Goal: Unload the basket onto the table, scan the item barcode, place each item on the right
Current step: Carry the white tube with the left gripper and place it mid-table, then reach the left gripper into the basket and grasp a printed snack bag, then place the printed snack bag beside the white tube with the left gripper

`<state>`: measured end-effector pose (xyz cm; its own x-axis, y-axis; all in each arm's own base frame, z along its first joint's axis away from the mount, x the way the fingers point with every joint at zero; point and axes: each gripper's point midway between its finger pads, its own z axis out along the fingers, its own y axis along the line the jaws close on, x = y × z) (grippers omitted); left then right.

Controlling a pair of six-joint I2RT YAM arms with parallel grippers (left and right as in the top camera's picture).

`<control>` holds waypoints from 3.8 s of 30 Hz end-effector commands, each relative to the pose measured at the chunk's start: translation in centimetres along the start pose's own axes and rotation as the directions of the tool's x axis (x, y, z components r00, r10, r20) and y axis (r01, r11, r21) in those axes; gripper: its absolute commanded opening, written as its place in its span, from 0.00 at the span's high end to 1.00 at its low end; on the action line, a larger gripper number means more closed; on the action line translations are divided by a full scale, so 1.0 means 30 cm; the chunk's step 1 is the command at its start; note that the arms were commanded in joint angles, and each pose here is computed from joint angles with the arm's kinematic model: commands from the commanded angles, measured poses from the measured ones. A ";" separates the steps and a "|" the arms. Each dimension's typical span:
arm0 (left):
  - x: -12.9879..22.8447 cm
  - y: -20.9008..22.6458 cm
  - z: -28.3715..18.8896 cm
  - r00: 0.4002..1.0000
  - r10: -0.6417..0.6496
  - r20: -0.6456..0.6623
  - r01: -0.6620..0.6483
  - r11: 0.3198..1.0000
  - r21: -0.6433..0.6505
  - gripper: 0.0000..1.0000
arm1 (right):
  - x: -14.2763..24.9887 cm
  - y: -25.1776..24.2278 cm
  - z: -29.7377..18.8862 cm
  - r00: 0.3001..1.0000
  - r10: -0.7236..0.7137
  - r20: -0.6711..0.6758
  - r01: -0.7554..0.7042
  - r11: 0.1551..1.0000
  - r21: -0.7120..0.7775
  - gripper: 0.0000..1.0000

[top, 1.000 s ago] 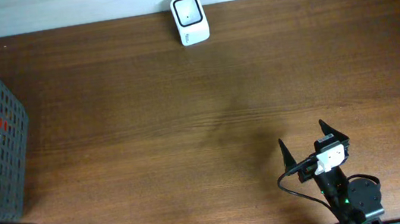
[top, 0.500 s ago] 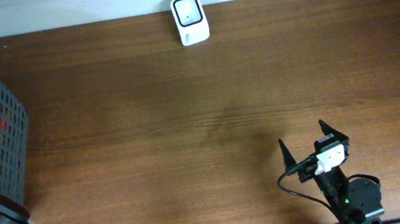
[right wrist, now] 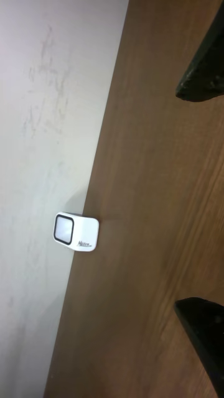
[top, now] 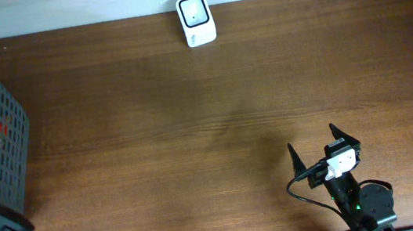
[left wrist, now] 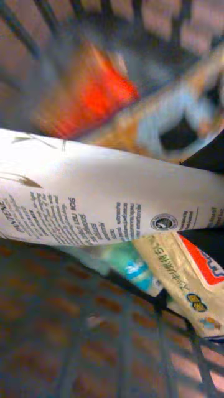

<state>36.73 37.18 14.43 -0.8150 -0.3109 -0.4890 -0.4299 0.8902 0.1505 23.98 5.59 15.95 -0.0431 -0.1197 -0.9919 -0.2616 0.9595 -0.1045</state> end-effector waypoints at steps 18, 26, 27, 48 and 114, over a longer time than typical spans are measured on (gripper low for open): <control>0.166 -1.536 -0.783 0.938 0.300 0.174 -0.330 0.624 0.708 1.00 | 0.012 -0.001 0.001 1.000 0.001 -0.005 -0.001 1.000 0.001 0.01; 0.506 -1.787 -0.398 0.869 0.476 -0.138 -0.313 0.742 0.593 1.00 | 0.012 -0.001 0.001 1.000 0.001 -0.005 -0.001 1.000 0.001 0.01; 0.535 -1.801 -0.367 0.856 0.494 -0.150 -0.329 0.747 0.578 1.00 | 0.012 -0.001 0.001 1.000 0.001 -0.005 -0.001 1.000 0.001 0.01; -0.280 -0.909 -0.900 0.951 0.020 0.308 -0.105 0.959 0.265 0.14 | 0.012 -0.001 0.001 1.000 0.001 -0.005 -0.001 1.000 0.001 0.01; -0.013 -0.892 -1.167 0.848 0.148 0.508 -0.400 0.807 0.433 1.00 | 0.012 -0.001 0.001 1.000 0.001 -0.005 -0.001 1.000 0.001 0.01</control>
<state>34.78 6.88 43.85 -0.4544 -0.0059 -0.8908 0.0040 1.0000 -0.0086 23.97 5.59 15.98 -0.0419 -0.1199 -0.9919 -0.2611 0.9596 -0.1050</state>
